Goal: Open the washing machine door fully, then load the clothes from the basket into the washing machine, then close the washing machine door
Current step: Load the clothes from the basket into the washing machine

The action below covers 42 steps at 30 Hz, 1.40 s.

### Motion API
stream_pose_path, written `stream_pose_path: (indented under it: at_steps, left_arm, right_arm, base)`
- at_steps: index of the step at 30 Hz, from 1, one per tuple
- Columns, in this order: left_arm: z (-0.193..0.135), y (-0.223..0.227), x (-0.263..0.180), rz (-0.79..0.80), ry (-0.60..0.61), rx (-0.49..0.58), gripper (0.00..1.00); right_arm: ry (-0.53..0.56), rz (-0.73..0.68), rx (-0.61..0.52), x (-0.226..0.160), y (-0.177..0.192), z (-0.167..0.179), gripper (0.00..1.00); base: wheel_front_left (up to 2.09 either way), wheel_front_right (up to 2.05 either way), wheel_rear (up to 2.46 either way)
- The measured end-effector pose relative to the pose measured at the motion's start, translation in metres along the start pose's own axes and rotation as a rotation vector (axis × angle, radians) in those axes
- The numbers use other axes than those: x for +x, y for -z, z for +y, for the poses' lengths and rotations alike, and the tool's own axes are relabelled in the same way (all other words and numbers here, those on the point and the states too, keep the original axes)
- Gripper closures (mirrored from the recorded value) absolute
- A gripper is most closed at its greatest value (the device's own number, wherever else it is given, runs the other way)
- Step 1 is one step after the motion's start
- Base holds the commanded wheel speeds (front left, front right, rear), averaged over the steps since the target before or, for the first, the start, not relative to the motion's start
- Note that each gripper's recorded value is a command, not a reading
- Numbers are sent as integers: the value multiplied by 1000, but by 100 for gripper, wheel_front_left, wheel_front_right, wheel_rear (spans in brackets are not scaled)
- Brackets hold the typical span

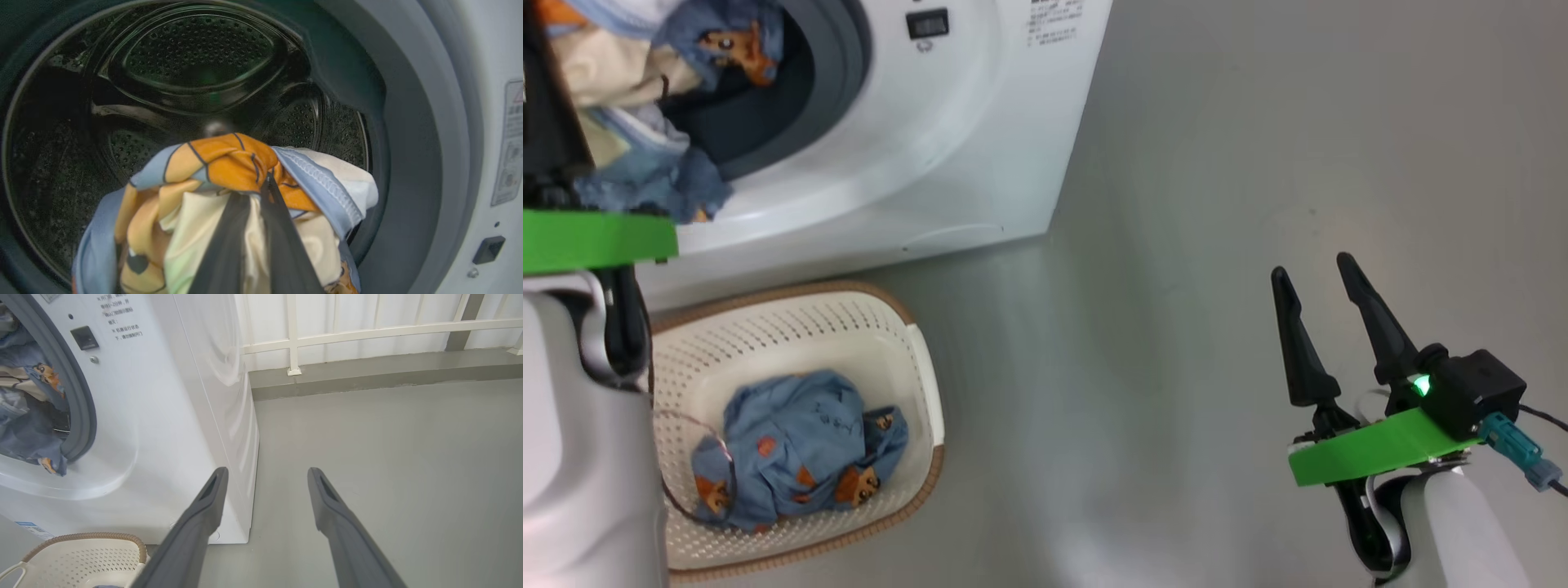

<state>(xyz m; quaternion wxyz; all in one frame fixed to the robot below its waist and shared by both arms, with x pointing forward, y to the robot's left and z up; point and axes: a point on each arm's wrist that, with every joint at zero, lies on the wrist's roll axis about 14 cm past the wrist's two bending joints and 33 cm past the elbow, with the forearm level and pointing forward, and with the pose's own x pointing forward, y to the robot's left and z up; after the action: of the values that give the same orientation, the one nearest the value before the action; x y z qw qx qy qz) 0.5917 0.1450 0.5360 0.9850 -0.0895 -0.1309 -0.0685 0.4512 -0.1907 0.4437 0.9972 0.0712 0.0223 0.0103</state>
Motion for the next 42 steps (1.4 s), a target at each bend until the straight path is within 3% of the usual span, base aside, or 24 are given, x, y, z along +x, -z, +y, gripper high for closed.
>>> stream_pose_path:
  at_steps: [15,27,34,42]
  left_arm:
    - [16,116,46,264,29,45,100]
    - [20,151,87,346,63,77,100]
    - [11,124,121,182,124,157,100]
    - [-7,78,137,-18,146,165,100]
  right_arm:
    - [-13,120,24,24,60,1,0]
    - [-13,191,43,28,94,0,0]
    - [-24,217,57,30,107,2,0]
    - [-12,226,70,31,112,-2,0]
  base:
    - [0,0,0]
    - [0,0,0]
    - [0,0,0]
    - [0,0,0]
